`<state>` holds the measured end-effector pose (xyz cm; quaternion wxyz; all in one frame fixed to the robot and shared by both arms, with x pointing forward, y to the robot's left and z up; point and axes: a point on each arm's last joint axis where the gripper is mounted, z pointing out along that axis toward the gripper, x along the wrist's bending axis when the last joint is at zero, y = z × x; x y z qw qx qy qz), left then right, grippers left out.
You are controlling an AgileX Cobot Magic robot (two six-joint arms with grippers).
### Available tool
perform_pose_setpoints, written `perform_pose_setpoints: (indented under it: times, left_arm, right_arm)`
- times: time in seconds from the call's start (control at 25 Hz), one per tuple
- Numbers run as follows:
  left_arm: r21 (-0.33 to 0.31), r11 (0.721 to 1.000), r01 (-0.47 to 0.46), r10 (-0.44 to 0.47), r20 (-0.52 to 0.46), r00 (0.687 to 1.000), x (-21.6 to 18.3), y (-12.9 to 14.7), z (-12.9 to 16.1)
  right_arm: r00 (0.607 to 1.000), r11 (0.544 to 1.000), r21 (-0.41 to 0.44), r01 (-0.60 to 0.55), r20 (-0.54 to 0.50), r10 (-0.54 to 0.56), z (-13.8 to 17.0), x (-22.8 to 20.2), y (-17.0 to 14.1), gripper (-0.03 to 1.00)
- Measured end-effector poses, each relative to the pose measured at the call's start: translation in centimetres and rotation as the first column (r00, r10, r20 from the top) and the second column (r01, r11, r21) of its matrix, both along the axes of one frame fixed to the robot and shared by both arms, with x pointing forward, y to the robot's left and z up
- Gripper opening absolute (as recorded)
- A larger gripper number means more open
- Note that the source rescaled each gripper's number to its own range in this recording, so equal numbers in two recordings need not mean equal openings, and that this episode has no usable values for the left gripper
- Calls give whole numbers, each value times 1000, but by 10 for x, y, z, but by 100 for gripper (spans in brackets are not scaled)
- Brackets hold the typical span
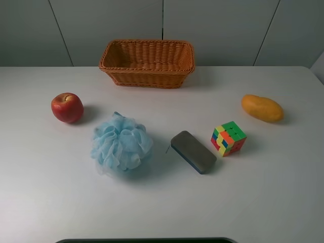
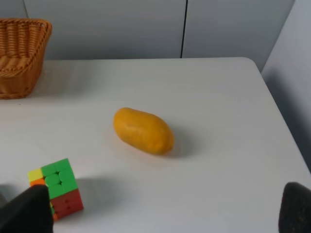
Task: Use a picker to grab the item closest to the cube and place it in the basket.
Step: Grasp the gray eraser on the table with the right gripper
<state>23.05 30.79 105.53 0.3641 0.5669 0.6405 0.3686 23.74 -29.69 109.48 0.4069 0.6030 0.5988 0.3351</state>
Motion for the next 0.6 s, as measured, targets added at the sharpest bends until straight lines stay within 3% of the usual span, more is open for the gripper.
perform_pose_setpoints:
  times: [0.16,0.32,0.6]
  left_arm:
    - [0,1000,0,0,0,1000,0,0,0]
    - [-2,1000,-1,1,0,1000,0,0,0]
    - [0,1000,0,0,0,1000,0,0,0]
  right_arm:
    - [999,998,-45,-33,-39,31,29,24,-2,100]
    - [983,991,-37,-131,-135,125,53,62,0,100]
    - [887,932,57,-357,-292,358,70,141,8,100]
